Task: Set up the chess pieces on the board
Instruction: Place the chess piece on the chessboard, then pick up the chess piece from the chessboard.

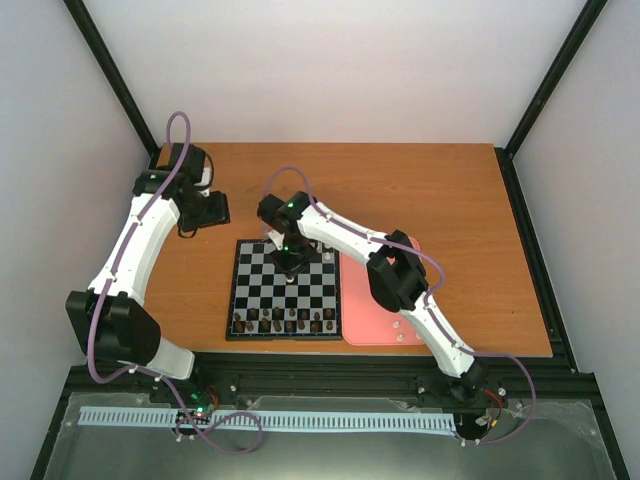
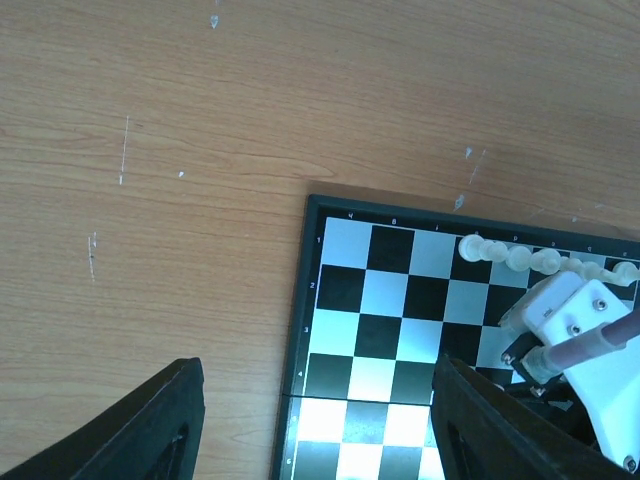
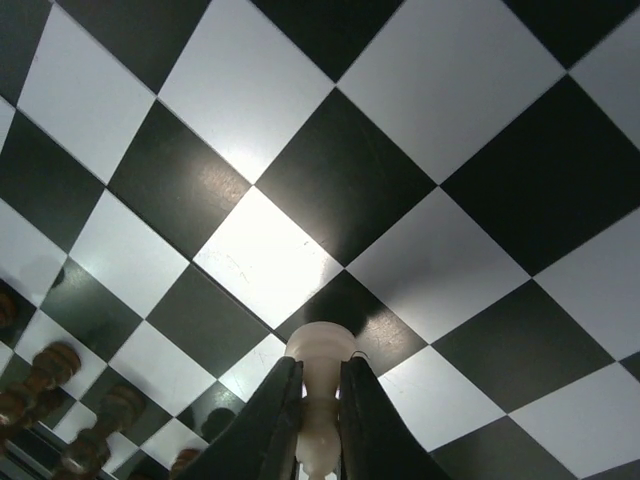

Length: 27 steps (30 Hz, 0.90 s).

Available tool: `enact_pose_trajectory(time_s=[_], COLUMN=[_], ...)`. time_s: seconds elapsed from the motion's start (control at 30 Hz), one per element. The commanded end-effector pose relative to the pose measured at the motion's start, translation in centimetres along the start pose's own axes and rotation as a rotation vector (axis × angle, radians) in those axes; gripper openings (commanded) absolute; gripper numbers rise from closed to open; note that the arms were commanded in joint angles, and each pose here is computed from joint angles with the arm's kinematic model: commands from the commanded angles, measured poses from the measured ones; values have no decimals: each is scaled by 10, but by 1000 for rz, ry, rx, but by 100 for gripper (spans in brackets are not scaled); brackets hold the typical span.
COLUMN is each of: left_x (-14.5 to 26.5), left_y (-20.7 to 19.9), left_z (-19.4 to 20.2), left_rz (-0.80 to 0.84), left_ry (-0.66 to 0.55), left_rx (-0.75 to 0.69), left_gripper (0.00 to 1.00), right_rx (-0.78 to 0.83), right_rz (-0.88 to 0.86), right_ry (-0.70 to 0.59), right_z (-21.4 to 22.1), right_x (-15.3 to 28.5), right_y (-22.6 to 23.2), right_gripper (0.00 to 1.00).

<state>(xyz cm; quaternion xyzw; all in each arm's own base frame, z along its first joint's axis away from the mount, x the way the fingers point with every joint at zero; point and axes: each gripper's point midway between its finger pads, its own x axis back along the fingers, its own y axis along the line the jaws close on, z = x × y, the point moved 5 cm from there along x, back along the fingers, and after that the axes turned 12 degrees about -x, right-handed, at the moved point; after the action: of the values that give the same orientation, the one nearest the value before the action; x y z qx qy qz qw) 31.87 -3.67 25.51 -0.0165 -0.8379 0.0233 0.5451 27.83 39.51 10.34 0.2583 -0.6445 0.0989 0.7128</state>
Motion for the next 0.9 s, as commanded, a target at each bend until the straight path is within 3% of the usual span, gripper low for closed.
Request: enact_pose_trajectory(time_s=[0.0, 0.1, 0.17, 0.3, 0.47, 0.7, 0.87], left_x=[7, 8, 7, 7, 6, -3, -19], left_y=[1, 1, 1, -3, -24, -109, -134], left_z=[1, 3, 5, 6, 21, 75, 98], left_rz=[12, 17, 23, 53, 179, 271, 280], left_ry=[-27, -16, -10, 0, 36, 174, 227], left_rx=[16, 7, 8, 6, -22, -229, -253], left_gripper=[64, 64, 65, 64, 60, 59, 61], right_rx=[-3, 14, 25, 40, 13, -216, -367], right_rz=[16, 6, -2, -29, -37, 14, 109], right_ry=[-11, -59, -77, -111, -245, -325, -281], right_z=[-5, -5, -3, 5, 18, 65, 109], right_x=[-1, 19, 31, 60, 125, 164, 145], right_y=[0, 4, 7, 12, 2, -96, -164], right_gripper=[15, 38, 46, 48, 52, 54, 59])
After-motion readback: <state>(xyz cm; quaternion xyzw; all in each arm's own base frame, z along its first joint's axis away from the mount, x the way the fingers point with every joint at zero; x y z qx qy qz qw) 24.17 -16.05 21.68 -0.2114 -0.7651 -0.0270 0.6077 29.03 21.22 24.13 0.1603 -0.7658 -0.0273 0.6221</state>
